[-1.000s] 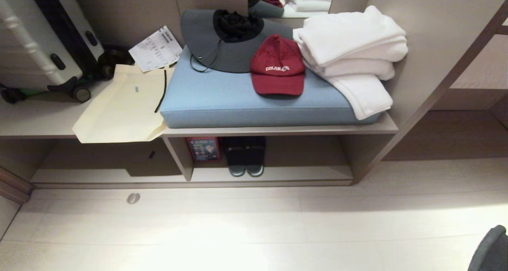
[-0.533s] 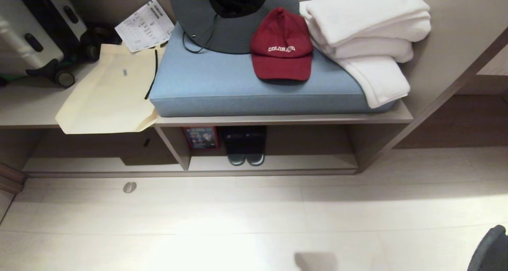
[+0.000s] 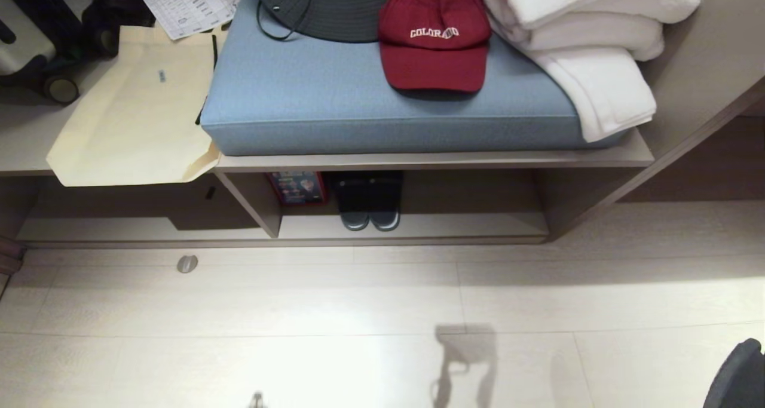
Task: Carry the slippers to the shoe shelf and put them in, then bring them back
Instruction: Place the slippers into the shoe cabinet
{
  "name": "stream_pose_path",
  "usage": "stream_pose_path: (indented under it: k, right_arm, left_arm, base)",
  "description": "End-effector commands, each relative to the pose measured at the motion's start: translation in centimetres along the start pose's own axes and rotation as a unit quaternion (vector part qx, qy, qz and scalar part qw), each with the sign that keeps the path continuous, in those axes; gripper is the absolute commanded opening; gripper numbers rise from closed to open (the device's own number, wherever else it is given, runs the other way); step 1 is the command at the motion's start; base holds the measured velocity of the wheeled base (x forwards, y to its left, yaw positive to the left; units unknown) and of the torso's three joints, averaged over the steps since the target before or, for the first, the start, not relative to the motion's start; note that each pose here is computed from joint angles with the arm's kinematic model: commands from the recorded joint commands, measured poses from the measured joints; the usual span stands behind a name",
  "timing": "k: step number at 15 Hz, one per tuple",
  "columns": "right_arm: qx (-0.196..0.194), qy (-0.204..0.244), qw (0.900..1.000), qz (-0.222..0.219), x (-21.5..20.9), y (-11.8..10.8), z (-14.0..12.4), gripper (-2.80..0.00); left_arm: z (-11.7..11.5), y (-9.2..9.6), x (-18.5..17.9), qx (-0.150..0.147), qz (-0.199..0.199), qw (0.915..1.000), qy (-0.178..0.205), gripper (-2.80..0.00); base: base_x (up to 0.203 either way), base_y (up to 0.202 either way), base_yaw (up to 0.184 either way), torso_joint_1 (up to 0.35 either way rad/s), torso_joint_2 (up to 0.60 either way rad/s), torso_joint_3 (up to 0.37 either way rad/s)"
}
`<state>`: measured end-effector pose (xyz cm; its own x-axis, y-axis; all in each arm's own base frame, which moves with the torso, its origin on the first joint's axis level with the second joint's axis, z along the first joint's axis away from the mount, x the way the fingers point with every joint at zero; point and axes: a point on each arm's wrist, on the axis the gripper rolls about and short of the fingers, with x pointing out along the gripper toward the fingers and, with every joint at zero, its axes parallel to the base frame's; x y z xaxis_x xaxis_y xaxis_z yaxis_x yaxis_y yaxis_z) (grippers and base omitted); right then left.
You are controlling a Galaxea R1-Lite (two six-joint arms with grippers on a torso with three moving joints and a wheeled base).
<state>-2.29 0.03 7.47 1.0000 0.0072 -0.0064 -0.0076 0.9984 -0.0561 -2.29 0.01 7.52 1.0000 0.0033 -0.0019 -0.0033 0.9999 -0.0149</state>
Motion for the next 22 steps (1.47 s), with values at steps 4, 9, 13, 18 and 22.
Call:
stream_pose_path:
  k: [4,9,13,18,22]
  right_arm:
    - [0.000,-0.001,1.000,0.000,-0.01,0.00,0.00,-2.80]
    - [-0.001,-0.001,1.000,0.000,-0.01,0.00,0.00,-2.80]
    - [-0.001,-0.001,1.000,0.000,-0.01,0.00,0.00,-2.80]
    - [-0.001,-0.001,1.000,0.000,-0.01,0.00,0.00,-2.80]
    - [-0.001,-0.001,1.000,0.000,-0.01,0.00,0.00,-2.80]
  left_arm:
    - [0.00,0.00,0.01,0.000,0.000,1.0000,0.001,-2.80]
    - [0.00,0.00,0.01,-0.001,0.000,1.0000,0.001,-2.80]
    - [0.00,0.00,0.01,0.000,0.000,1.0000,0.001,-2.80]
    - [0.00,0.00,0.01,0.000,0.000,1.0000,0.001,-2.80]
    - [0.00,0.00,0.01,0.000,0.000,1.0000,0.001,-2.80]
  base:
    - [0.000,0.000,0.000,0.003,0.00,-0.198]
    - [0.000,0.000,0.000,0.003,0.00,-0.197]
    - [0.000,0.000,0.000,0.005,0.00,-0.196]
    - [0.000,0.000,0.000,0.001,0.00,-0.198]
    - [0.000,0.000,0.000,0.006,0.00,-0.198]
